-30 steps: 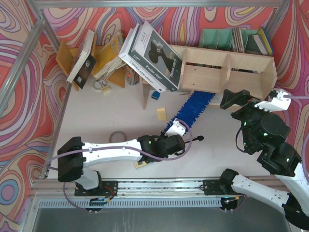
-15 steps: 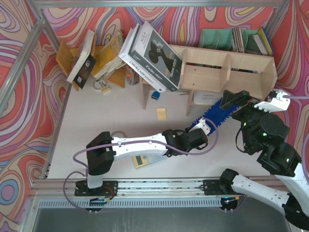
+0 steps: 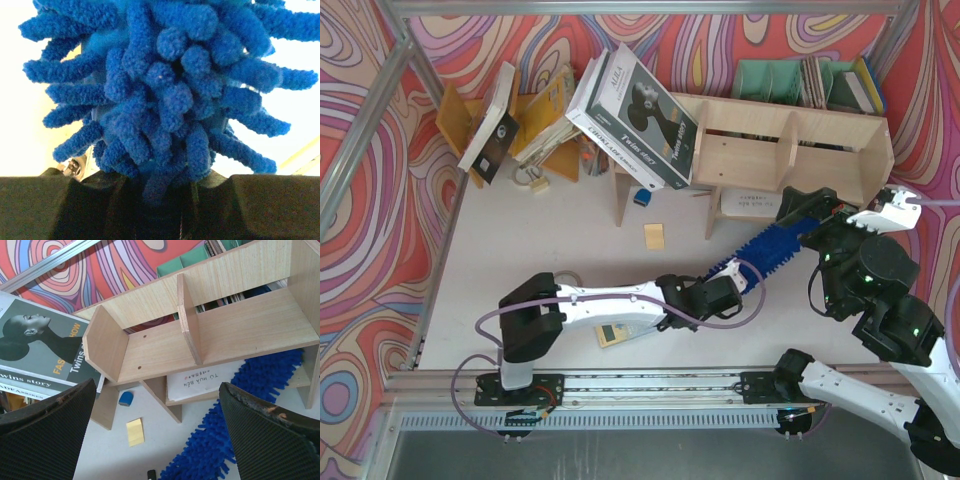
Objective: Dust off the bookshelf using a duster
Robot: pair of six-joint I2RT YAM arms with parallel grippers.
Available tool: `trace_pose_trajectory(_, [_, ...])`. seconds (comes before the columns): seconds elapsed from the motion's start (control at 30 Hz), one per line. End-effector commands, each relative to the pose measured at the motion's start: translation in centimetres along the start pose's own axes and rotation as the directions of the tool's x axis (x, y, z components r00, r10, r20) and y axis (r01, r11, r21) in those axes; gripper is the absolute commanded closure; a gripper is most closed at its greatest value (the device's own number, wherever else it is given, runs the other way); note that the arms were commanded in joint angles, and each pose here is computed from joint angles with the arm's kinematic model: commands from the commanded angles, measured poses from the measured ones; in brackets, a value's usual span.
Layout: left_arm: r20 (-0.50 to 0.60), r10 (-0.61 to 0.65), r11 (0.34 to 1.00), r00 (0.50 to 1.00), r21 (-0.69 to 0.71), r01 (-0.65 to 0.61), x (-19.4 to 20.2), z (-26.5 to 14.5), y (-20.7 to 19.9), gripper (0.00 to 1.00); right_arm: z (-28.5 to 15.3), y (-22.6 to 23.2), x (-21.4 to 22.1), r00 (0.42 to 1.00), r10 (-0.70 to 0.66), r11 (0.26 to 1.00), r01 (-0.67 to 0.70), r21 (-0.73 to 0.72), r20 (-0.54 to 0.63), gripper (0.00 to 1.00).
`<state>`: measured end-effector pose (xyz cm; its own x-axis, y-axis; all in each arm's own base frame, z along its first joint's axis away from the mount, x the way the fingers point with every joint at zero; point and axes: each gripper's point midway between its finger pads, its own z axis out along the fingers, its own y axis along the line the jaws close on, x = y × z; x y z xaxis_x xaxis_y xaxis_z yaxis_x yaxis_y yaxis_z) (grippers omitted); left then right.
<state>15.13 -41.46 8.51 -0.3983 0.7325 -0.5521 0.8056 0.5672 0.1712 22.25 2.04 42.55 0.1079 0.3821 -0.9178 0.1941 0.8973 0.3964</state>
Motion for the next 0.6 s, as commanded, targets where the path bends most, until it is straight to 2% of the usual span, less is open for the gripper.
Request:
trace_pose_trajectory(0.0, [0.033,-0.017,0.998,0.999,-0.058,0.019,0.7,-1.6,2.1,1.0,0.0,-0.4,0.2,1.0,0.003,1.0,-0.003,0.018,0.002,0.01])
trace_pose_trajectory(0.23, [0.059,-0.047,0.998,0.997,-0.045,0.05,0.5,-2.9,2.3,1.0,-0.1,-0.4,0.1,1.0,0.009,1.0,-0.009,0.013,0.003,0.01])
trace_pose_trajectory(0.57, [0.151,0.058,0.998,0.987,0.011,-0.06,-3.0,-4.5,-1.2,1.0,-0.1,-0.4,0.2,1.0,0.01,1.0,-0.01,0.014,-0.001,0.01])
